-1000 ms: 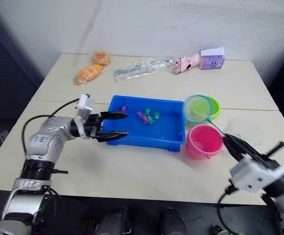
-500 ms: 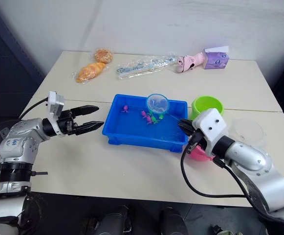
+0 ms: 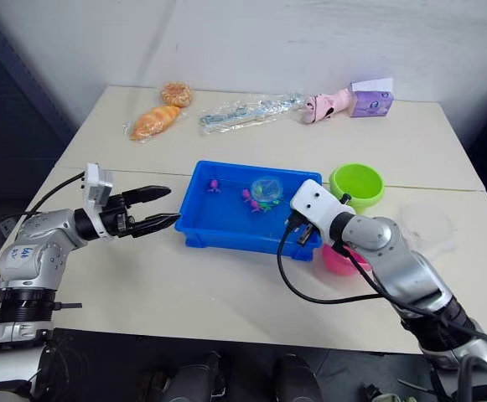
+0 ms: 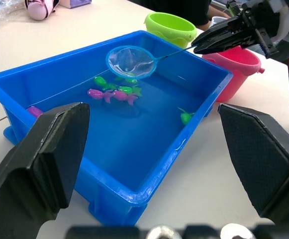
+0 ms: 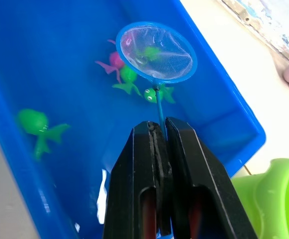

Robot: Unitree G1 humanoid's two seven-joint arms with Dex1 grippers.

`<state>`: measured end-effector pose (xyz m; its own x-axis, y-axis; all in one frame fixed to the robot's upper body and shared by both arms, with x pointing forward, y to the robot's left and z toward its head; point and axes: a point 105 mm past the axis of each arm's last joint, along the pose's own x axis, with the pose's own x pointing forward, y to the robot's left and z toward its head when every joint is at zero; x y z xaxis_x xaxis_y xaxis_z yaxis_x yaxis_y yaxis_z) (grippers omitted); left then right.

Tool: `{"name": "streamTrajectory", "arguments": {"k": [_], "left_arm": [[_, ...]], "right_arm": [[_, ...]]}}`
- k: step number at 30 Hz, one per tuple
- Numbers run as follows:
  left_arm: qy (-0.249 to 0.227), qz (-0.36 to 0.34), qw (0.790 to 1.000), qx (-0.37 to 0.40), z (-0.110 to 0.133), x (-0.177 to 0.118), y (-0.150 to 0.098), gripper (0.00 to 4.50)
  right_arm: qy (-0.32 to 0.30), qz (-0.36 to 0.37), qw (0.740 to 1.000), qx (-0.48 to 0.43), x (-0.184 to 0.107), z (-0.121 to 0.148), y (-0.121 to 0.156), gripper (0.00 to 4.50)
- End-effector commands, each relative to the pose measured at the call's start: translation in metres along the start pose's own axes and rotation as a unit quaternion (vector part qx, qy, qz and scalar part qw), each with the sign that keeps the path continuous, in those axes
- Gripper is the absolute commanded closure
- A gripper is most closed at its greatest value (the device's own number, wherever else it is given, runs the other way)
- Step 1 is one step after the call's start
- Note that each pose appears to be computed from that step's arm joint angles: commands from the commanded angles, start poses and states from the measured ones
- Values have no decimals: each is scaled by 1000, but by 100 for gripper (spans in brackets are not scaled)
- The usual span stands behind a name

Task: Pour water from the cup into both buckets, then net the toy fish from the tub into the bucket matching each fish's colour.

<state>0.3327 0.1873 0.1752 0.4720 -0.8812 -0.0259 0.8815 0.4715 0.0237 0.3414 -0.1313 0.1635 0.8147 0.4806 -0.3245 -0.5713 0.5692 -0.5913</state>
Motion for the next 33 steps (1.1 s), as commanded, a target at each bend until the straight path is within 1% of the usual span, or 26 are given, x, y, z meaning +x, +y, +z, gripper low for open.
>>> {"name": "streamTrajectory", "arguments": {"k": [1,6,15,27,33], "left_arm": [[-15,-12,1000,18,11,4,-6,5],[-15,-19,1000,18,12,7,-8,5],[-14,-22,999,18,12,9,-9,5],[-13,-24,1000,15,11,8,-11,5],[-13,-24,1000,14,11,9,-11,5]], "right_arm": [[-8,-14,999,-31,0,6,-3,450],[1,-3,999,-55,4,1,8,450],[13,-1,998,-62,6,-7,11,450],[-4,-20,999,-42,4,-2,-1,450],[9,-33,998,-59,2,-8,-11,450]]}}
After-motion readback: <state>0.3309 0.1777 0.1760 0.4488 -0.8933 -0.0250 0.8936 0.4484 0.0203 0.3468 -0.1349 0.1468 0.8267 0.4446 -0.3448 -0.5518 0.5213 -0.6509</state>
